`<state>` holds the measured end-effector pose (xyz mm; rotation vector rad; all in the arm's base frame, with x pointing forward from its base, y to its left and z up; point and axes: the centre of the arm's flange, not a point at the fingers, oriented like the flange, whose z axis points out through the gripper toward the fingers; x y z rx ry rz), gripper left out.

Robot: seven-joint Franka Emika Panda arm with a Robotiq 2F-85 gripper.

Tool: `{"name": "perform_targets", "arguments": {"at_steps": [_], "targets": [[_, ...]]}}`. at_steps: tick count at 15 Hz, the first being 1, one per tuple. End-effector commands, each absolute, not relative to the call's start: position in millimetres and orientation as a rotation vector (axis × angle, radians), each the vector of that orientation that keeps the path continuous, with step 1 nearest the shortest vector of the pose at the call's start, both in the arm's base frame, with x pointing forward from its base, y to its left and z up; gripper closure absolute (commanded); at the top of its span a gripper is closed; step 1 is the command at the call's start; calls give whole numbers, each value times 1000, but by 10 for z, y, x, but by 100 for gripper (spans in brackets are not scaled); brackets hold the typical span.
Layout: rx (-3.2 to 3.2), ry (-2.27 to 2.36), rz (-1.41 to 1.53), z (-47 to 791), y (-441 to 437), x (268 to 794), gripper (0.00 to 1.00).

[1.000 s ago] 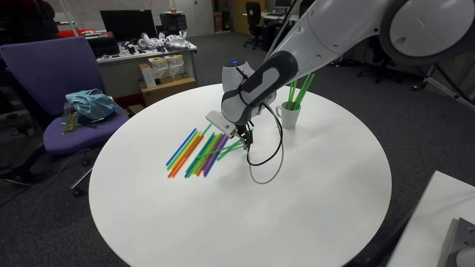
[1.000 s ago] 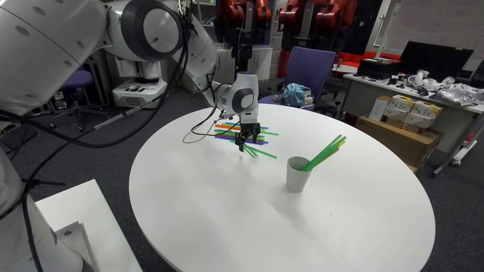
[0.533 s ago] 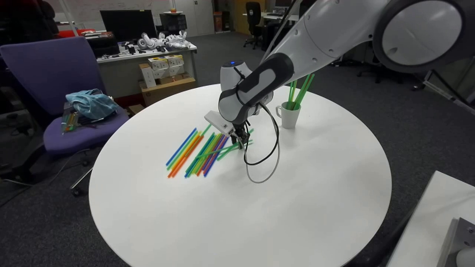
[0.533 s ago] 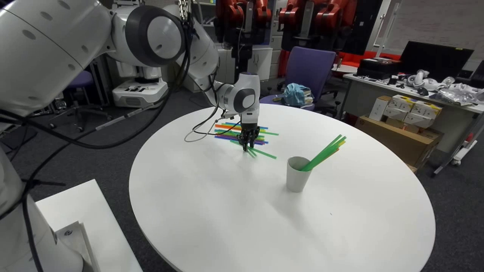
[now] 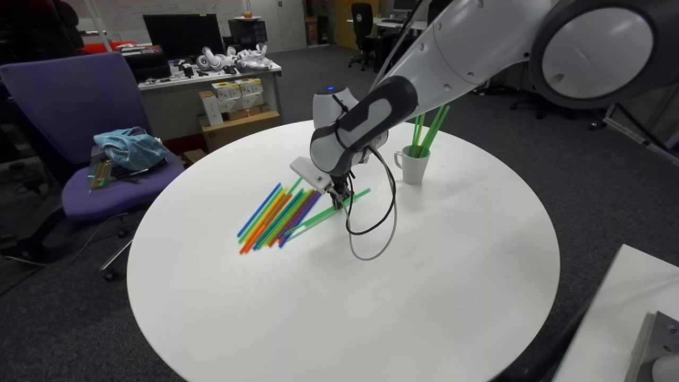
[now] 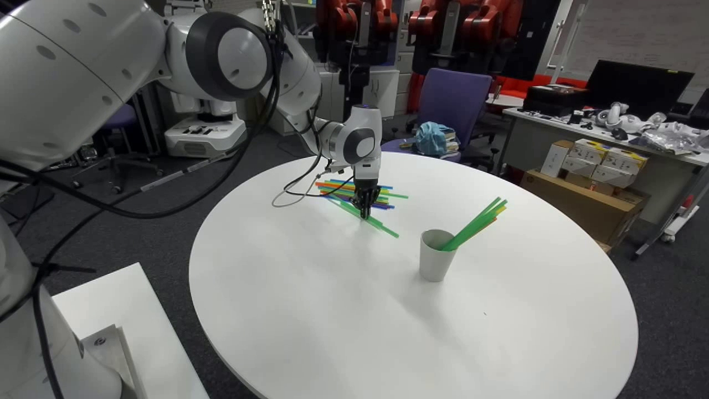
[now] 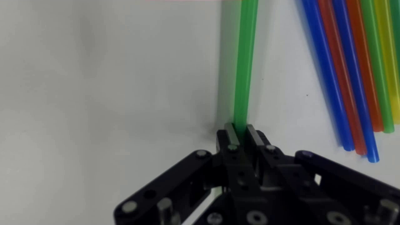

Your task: Put one green straw in the white mug.

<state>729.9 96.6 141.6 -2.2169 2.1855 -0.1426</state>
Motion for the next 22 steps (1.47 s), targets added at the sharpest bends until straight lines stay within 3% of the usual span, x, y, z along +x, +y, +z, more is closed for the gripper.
{"name": "perform_targets", "arguments": {"at_steps": [1, 2, 3, 4, 7, 11, 16, 22], "targets": [[-2202, 2214, -118, 1441, 957, 7387, 71], [-2204, 2214, -118, 1442, 958, 7387, 73], [-2204, 2214, -117, 1442, 958, 7387, 69], [-2205, 2213, -117, 1441, 958, 7388, 88], [-2203, 2214, -119, 1445, 959, 7385, 100], [-2200, 2208, -127, 1473, 959, 7369, 97], [-2200, 2205, -133, 1488, 960, 7357, 75], [-2196, 2199, -138, 1521, 957, 7338, 74]]}}
